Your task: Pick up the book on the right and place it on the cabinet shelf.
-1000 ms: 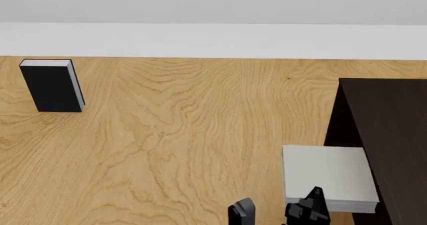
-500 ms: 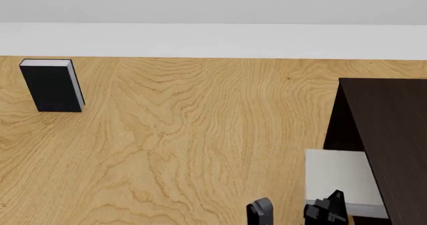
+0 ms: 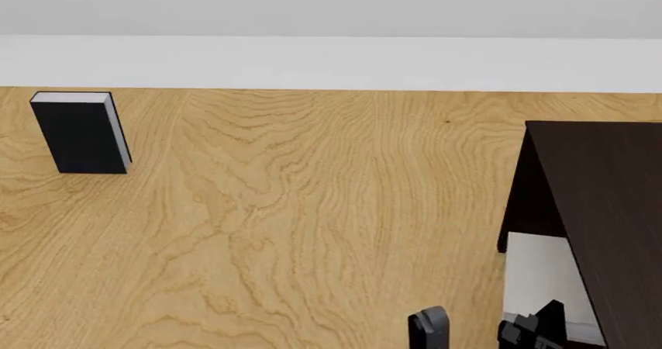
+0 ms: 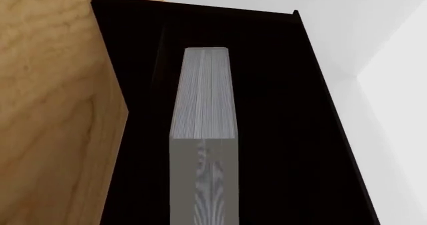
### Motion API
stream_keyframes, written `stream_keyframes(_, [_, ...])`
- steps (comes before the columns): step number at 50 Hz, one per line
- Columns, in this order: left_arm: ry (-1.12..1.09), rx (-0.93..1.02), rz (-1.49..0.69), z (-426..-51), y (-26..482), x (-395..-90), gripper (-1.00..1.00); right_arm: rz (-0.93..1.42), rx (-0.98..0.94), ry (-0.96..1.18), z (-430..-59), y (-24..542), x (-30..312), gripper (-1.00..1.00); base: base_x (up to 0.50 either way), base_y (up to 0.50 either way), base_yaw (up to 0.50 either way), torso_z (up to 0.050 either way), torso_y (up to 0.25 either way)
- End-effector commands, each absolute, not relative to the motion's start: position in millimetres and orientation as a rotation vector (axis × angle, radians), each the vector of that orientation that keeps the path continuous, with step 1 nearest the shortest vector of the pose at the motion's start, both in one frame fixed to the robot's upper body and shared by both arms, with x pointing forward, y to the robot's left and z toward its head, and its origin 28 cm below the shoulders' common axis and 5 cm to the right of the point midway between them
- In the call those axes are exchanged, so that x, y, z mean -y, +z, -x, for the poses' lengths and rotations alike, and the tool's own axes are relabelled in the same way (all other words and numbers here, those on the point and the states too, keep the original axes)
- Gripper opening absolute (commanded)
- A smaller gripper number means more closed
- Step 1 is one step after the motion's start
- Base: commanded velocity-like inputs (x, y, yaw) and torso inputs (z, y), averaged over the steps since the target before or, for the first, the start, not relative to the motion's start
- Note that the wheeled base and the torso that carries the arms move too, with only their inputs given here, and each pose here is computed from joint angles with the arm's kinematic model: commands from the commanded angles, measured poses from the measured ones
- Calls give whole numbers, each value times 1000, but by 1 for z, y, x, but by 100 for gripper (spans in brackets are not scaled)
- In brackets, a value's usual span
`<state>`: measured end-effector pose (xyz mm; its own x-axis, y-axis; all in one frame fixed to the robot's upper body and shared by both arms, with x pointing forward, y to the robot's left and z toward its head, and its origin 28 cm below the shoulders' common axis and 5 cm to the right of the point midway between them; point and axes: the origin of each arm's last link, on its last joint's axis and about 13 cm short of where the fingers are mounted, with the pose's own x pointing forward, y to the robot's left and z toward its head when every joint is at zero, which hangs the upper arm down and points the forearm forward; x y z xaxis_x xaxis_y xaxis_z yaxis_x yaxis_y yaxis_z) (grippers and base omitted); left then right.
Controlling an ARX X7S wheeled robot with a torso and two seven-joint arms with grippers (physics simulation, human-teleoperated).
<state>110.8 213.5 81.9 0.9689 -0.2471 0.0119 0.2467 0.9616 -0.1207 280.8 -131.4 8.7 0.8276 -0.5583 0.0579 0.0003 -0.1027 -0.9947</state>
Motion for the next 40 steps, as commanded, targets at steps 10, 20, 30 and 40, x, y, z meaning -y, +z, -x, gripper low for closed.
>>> stream_keyframes(10, [-248, -1, 126, -109, 82, -213, 100, 1674, -508, -547, -279, 7, 153, -100, 0, -2, -4, 0, 0])
stream_keyframes(20, [-250, 1, 125, -108, 83, -214, 100, 1616, -512, -517, -282, 6, 152, -100, 2, -2, -4, 0, 0])
stream_keyframes(30, [-251, -1, 123, -109, 84, -213, 100, 1458, -514, -443, -285, 0, 148, -100, 3, -3, -3, 0, 0])
stream_keyframes(40, [-250, -3, 120, -109, 84, -214, 100, 1423, -509, -399, -287, -7, 142, -100, 7, -4, -1, 0, 0])
